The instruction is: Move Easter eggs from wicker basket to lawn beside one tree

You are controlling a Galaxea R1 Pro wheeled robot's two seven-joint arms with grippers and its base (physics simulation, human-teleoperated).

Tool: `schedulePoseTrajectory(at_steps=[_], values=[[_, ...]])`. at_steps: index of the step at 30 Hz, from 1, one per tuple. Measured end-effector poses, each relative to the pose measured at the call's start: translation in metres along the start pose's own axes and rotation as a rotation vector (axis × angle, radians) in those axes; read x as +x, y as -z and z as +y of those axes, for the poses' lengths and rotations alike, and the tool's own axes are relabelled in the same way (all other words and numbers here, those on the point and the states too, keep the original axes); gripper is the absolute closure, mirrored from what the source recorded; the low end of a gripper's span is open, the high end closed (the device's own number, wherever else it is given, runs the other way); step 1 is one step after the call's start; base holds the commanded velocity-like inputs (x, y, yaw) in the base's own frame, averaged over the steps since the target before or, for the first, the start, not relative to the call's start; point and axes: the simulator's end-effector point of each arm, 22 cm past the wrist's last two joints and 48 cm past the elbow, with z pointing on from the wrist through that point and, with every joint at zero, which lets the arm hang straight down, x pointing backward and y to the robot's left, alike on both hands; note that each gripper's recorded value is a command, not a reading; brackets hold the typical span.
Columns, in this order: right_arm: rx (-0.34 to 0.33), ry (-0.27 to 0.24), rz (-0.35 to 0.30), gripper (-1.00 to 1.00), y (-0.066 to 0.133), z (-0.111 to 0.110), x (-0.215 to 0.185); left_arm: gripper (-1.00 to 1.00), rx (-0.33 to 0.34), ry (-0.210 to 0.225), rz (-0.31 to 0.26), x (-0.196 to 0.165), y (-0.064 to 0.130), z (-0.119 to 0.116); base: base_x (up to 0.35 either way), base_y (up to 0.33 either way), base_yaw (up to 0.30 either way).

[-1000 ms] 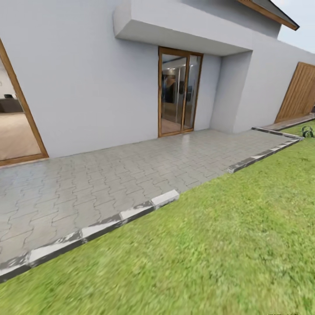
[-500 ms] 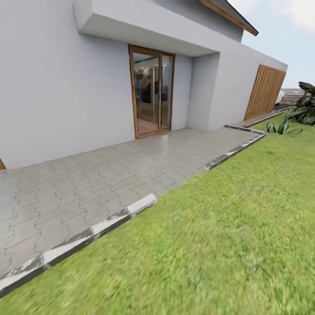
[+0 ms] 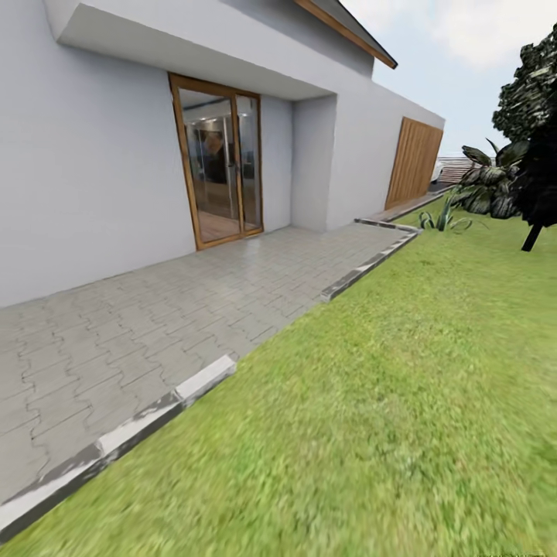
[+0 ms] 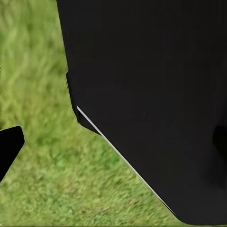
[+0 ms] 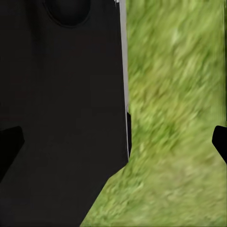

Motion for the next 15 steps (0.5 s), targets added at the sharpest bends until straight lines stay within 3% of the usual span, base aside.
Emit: schedulePoseTrajectory(at_steps=[15], values=[[-0.001, 0.0, 0.002, -1.0, 0.0, 0.0008, 0.0004, -1.0, -0.003, 0.0, 0.0, 0.0001, 0.0001, 0.0015, 0.269, -0.19, -0.3]])
